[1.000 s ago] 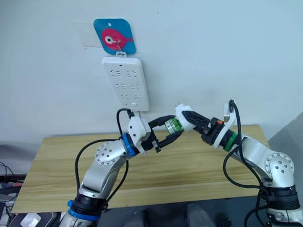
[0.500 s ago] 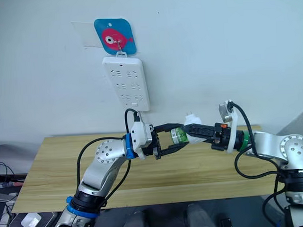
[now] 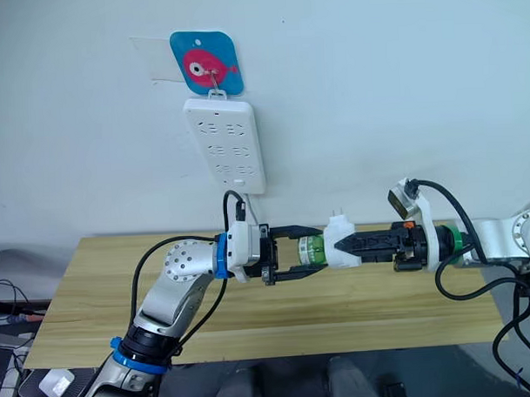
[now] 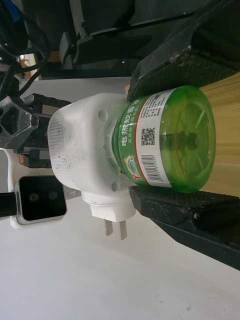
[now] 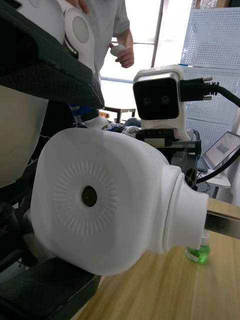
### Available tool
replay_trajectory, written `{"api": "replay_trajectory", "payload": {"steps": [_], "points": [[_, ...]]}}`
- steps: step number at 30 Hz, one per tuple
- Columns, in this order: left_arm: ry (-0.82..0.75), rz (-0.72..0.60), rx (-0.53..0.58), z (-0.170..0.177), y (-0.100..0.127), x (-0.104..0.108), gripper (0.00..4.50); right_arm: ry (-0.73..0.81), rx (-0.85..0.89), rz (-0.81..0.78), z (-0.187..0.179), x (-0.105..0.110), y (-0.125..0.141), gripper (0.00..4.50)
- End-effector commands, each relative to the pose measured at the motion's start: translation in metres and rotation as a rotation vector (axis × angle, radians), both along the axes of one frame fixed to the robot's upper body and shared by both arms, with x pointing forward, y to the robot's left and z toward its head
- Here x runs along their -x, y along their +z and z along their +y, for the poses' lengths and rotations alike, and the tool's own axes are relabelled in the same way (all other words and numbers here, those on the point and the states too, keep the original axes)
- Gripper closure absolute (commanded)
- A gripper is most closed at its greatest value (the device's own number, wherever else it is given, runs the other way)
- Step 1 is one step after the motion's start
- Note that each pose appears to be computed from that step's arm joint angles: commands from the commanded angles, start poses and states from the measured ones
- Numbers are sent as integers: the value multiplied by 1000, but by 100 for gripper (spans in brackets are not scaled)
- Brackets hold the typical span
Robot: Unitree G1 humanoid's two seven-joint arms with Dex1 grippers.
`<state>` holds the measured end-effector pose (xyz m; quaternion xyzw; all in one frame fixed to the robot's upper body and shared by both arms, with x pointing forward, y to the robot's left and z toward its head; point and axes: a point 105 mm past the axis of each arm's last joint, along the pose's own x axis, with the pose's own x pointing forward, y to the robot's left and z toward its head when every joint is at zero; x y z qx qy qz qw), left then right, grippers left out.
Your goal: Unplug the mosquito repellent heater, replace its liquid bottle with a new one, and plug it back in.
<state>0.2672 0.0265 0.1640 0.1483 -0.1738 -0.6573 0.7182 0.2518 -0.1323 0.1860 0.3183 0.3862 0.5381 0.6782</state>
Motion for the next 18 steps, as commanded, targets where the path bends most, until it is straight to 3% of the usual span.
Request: {"api": "replay_trajectory", "payload": {"steps": [1, 6, 12, 18], "points": [[-15, -13, 11, -6, 2, 6, 219, 18, -50, -73, 10, 0, 16, 5], [-17, -12, 11, -6, 2, 7, 219, 18, -50, -77, 12, -1, 16, 5], [-15, -15, 9, -6, 2, 7, 219, 27, -67, -73, 12, 0, 17, 141], [-26, 17, 15, -7, 1, 11, 219, 28, -62, -79, 12, 0, 18, 141]]}}
